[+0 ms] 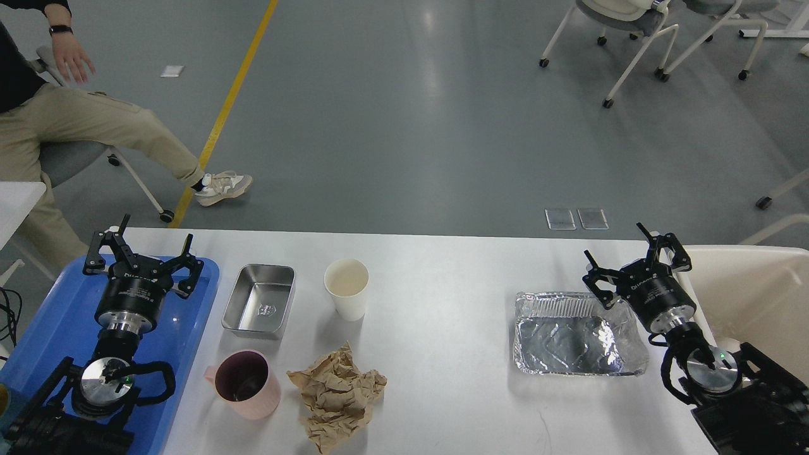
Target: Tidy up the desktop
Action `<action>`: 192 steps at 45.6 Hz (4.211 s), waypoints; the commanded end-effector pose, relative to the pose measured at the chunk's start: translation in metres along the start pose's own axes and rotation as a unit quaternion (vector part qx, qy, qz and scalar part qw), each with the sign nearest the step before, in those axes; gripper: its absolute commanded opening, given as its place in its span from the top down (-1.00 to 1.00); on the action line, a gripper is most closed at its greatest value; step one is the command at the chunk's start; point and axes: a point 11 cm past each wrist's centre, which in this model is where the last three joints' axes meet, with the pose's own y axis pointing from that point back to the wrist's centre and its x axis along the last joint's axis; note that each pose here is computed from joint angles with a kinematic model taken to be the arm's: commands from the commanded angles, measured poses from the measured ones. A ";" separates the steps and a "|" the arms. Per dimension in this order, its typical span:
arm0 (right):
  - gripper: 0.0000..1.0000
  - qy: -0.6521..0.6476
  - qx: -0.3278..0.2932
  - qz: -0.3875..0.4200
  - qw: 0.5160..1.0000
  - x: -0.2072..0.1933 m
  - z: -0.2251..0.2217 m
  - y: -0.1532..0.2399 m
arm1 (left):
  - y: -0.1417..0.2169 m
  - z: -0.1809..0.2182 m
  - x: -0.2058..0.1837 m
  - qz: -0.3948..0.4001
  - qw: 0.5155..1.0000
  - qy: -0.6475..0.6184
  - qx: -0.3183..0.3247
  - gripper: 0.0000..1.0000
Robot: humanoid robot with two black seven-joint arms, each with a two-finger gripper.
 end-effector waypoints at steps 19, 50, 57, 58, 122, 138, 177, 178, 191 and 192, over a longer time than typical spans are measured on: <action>-1.00 0.011 0.000 0.007 1.000 0.004 -0.007 0.004 | 0.019 0.028 -0.013 -0.004 0.974 -0.196 0.117 -0.94; -1.00 0.011 -0.004 0.016 1.000 0.011 -0.004 0.009 | 0.116 0.195 -0.023 0.065 0.799 -0.524 0.286 -0.94; -1.00 0.011 -0.004 0.019 1.000 0.013 -0.004 0.012 | 0.119 0.240 -0.043 0.082 0.754 -0.584 0.291 -0.94; -1.00 0.012 -0.004 0.021 1.000 0.015 -0.004 0.012 | 0.121 0.243 -0.044 0.084 0.748 -0.589 0.294 -0.94; -1.00 0.025 -0.004 0.046 0.999 0.035 -0.015 0.036 | 0.113 0.221 -0.050 -0.122 0.508 -0.738 0.428 -0.94; -1.00 0.028 -0.002 0.044 0.999 0.033 -0.020 0.036 | 0.060 0.136 -0.069 -0.273 0.335 -0.756 0.491 -0.94; -1.00 0.052 0.003 0.062 0.997 0.045 -0.043 0.056 | 0.023 -0.056 -0.092 -0.438 -0.038 -0.715 0.544 -0.94; -1.00 0.054 0.004 0.062 0.997 0.045 -0.046 0.056 | 0.024 -0.056 -0.091 -0.438 -0.041 -0.714 0.545 -0.94; -1.00 0.063 0.009 0.067 0.996 0.047 -0.057 0.062 | 0.034 -0.058 -0.072 -0.438 -0.063 -0.706 0.553 -0.94; -1.00 0.063 0.009 0.066 0.996 0.047 -0.057 0.062 | 0.035 -0.058 -0.071 -0.438 -0.063 -0.707 0.551 -0.94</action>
